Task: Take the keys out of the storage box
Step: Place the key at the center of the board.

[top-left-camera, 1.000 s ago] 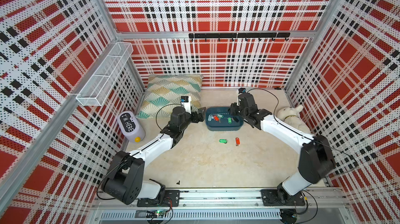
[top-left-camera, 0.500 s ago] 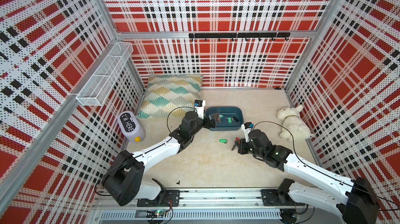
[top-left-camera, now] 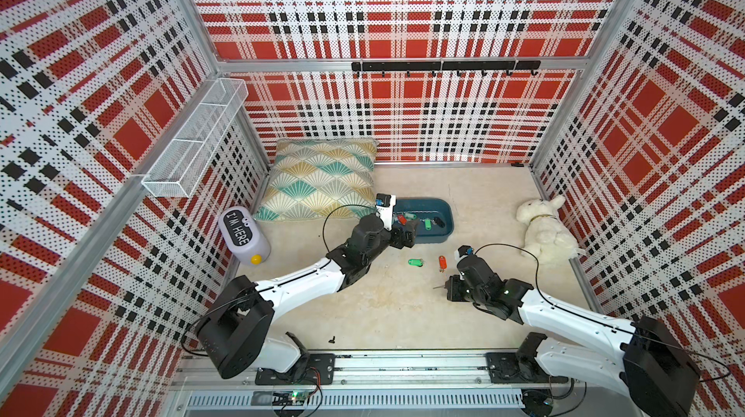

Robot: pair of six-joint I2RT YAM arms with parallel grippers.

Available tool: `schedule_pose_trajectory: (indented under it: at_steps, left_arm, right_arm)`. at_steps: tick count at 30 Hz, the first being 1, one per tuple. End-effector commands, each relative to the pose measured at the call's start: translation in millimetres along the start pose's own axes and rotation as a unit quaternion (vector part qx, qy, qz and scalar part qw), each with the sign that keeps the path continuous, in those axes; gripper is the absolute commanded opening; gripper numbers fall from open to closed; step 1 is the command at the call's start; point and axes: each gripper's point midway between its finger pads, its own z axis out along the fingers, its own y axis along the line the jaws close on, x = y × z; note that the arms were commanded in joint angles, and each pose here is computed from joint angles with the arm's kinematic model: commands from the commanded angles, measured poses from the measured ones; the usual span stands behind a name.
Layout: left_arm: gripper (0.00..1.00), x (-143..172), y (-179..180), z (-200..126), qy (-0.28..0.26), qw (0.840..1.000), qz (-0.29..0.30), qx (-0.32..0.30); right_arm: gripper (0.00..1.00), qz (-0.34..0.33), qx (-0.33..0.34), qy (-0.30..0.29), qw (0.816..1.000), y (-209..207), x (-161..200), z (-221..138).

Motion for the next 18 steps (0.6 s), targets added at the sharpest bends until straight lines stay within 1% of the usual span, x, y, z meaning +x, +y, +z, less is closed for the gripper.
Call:
schedule_pose_trajectory:
  at_steps: [1, 4, 8, 10, 14, 17, 18]
  left_arm:
    - [0.99, -7.4, -6.0, 6.0, -0.012, 1.000, -0.003, 0.001]
    - [0.99, -4.2, -8.4, 11.7, -0.006, 1.000, 0.000, 0.001]
    - [0.99, -0.4, -9.9, 18.8, 0.001, 1.000, 0.002, -0.001]
    - [0.99, 1.7, -10.4, 21.8, 0.004, 1.000, 0.002, -0.001]
    - [0.99, 3.7, -10.2, 25.9, 0.007, 1.000, 0.003, -0.004]
    - [0.99, 4.9, -8.5, 28.4, 0.010, 1.000, 0.005, -0.010]
    - [0.99, 5.7, -8.0, 30.1, 0.012, 1.000, 0.005, -0.012]
  right_arm:
    - [0.00, 0.005, 0.023, -0.006, 1.000, -8.3, 0.5, 2.2]
    - [0.00, 0.009, 0.033, -0.002, 0.999, -15.8, 6.3, 3.7]
    - [0.00, 0.008, 0.009, 0.005, 1.000, -11.6, 13.8, 8.1]
    - [0.04, 0.004, -0.003, 0.010, 1.000, -7.9, 16.2, 11.0]
    - [0.10, -0.003, 0.010, 0.017, 1.000, -11.0, 17.6, 15.6]
    - [0.25, -0.010, -0.002, 0.017, 1.000, -4.9, 15.9, 16.4]
    - [0.33, -0.014, -0.003, 0.019, 1.000, -3.8, 15.2, 15.9]
